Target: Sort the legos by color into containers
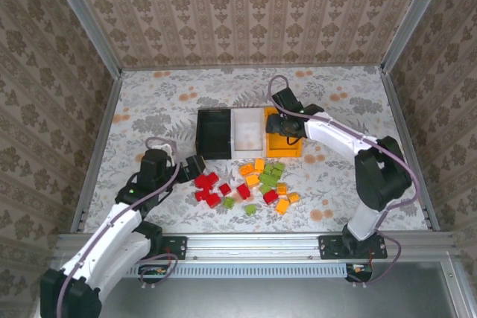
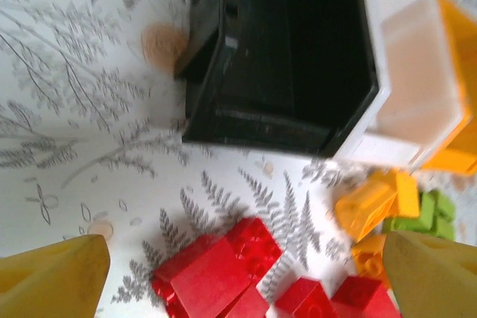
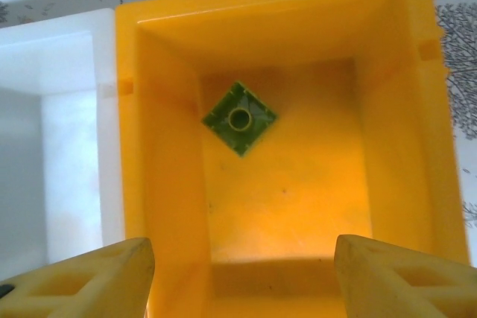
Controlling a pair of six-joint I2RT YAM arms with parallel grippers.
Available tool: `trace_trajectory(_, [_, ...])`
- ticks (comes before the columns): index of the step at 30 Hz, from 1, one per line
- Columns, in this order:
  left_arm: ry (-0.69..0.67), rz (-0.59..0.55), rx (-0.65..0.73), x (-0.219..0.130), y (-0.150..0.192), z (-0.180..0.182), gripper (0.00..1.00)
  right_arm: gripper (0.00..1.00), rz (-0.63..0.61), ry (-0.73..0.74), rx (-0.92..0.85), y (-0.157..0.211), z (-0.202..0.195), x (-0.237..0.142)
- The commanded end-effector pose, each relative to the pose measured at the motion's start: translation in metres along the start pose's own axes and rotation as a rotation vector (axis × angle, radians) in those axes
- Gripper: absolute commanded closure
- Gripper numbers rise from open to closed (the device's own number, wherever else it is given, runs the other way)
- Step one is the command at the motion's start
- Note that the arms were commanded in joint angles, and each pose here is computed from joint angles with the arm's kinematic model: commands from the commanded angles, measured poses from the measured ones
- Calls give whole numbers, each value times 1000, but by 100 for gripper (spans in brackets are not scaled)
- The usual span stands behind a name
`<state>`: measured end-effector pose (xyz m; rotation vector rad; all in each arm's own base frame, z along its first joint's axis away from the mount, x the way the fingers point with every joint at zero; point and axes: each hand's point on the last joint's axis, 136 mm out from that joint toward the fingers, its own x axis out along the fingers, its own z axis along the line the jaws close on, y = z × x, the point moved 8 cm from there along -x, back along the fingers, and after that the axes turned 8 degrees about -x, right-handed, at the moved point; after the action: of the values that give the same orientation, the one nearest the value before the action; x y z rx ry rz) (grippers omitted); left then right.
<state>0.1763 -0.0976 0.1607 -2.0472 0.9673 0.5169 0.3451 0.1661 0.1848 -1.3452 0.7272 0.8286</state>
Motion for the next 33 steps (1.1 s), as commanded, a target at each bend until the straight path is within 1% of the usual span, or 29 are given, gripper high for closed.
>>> trace_trajectory(1, [-90, 77, 119, 8, 9, -5, 7, 33, -26, -35, -3, 13, -2, -28])
trace_trajectory(3, [-156, 116, 172, 18, 15, -7, 9, 32, -27, -39, 1, 24, -7, -33])
trace_trajectory(6, [-240, 143, 228, 33, 22, -8, 11, 32, -30, -50, 9, 37, -14, -38])
trace_trajectory(9, [-295, 155, 214, 45, 24, -6, 14, 32, -39, -46, 7, 43, -19, -45])
trace_trajectory(11, [-300, 162, 206, 52, 25, -5, 17, 32, -33, -34, 4, 48, -23, -44])
trace_trajectory(12, [-309, 167, 198, 54, 26, -4, 19, 32, -61, -45, 8, 47, -24, -53])
trace_trajectory(16, [-357, 175, 175, 59, 29, 3, 24, 31, -76, -38, 1, 51, -29, -58])
trace_trajectory(20, [-350, 185, 157, 64, 32, 4, 32, 31, -81, -31, 2, 53, -32, -59])
trace_trajectory(24, [-347, 189, 155, 64, 32, 3, 44, 31, -84, -24, 10, 53, -36, -58])
trace_trajectory(26, [-346, 192, 154, 63, 32, 3, 46, 31, -89, -23, 14, 52, -38, -59])
trace_trajectory(28, [-352, 194, 149, 60, 32, 3, 47, 30, -91, -23, 17, 52, -38, -59])
trace_trajectory(29, [-358, 193, 146, 57, 32, 4, 45, 30, -90, -21, 19, 52, -39, -59])
trace_trajectory(31, [-367, 183, 142, 51, 31, 4, 36, 30, -91, -25, 21, 51, -39, -59])
trace_trajectory(33, [-355, 170, 148, 46, 30, 3, 33, 30, -95, -28, 22, 50, -39, -60])
